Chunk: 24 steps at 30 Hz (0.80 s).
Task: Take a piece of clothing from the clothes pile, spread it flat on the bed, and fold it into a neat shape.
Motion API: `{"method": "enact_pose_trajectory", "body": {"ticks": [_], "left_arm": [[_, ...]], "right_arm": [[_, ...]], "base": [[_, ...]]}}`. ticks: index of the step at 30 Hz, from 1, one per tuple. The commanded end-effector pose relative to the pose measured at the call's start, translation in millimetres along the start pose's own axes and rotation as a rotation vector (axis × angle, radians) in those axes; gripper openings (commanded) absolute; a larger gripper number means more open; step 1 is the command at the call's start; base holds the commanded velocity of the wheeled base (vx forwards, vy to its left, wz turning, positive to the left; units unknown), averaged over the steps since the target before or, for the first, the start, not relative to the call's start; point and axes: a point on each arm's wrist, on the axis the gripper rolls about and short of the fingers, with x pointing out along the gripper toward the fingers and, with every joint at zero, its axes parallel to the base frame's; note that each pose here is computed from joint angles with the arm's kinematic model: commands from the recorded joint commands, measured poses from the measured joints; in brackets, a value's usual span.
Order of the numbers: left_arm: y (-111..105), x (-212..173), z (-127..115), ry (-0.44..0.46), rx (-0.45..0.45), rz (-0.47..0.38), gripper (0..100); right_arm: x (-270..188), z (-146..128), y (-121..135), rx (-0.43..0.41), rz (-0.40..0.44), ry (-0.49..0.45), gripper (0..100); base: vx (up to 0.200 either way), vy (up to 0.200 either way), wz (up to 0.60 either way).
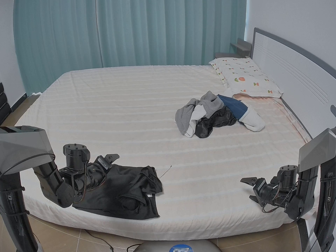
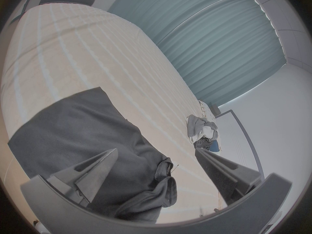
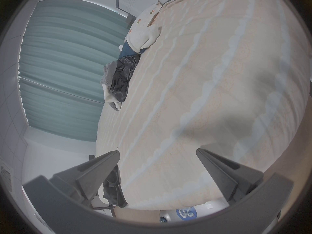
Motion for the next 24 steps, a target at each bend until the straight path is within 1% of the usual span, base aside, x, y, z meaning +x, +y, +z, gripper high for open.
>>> {"method": "enact_pose_trajectory", "body": {"ticks": [1,7,10,11,13,14,15,16,17,20,22,24], "left_arm": [[4,1,4,-0.010,-0.008,0.011,100],[10,2,10,0.008,-0.023,0.004,100],[13,2,13,0.022,-0.031,-0.004,100],[13,2,13,0.022,-0.031,-0.004,100],[15,1,16,0.032,-0.037,-0.013,100],[16,1,17,0.035,-0.038,-0.013,100],[17,1,17,0.038,-0.039,-0.014,100],[17,1,17,0.038,-0.039,-0.014,100],[19,3,18,0.033,-0.043,-0.009,100],[23,5,24,0.018,-0.053,-0.002,100],[28,10,28,0.009,-0.060,0.005,100],[31,13,29,0.005,-0.062,0.011,100]], "right_arm": [[0,1,1,-0.003,0.012,-0.007,100],[0,1,2,-0.007,0.010,-0.017,100],[1,-3,8,-0.042,0.001,-0.050,100],[1,-3,8,-0.042,0.001,-0.050,100],[2,-19,24,-0.107,-0.002,-0.085,100],[2,-24,28,-0.115,0.004,-0.086,100],[3,-30,32,-0.131,0.010,-0.079,100],[3,-30,32,-0.131,0.010,-0.079,100],[5,-38,37,-0.158,0.022,-0.065,100],[4,-48,43,-0.214,0.043,-0.039,100],[3,-57,47,-0.268,0.054,-0.019,100],[1,-61,55,-0.339,0.067,-0.046,100]], "base": [[0.000,0.200,0.00],[0.000,0.200,0.00],[0.000,0.200,0.00],[0.000,0.200,0.00],[0.000,0.200,0.00],[0.000,0.200,0.00],[0.000,0.200,0.00],[0.000,0.200,0.00],[0.000,0.200,0.00],[0.000,0.200,0.00],[0.000,0.200,0.00],[0.000,0.200,0.00]]}}
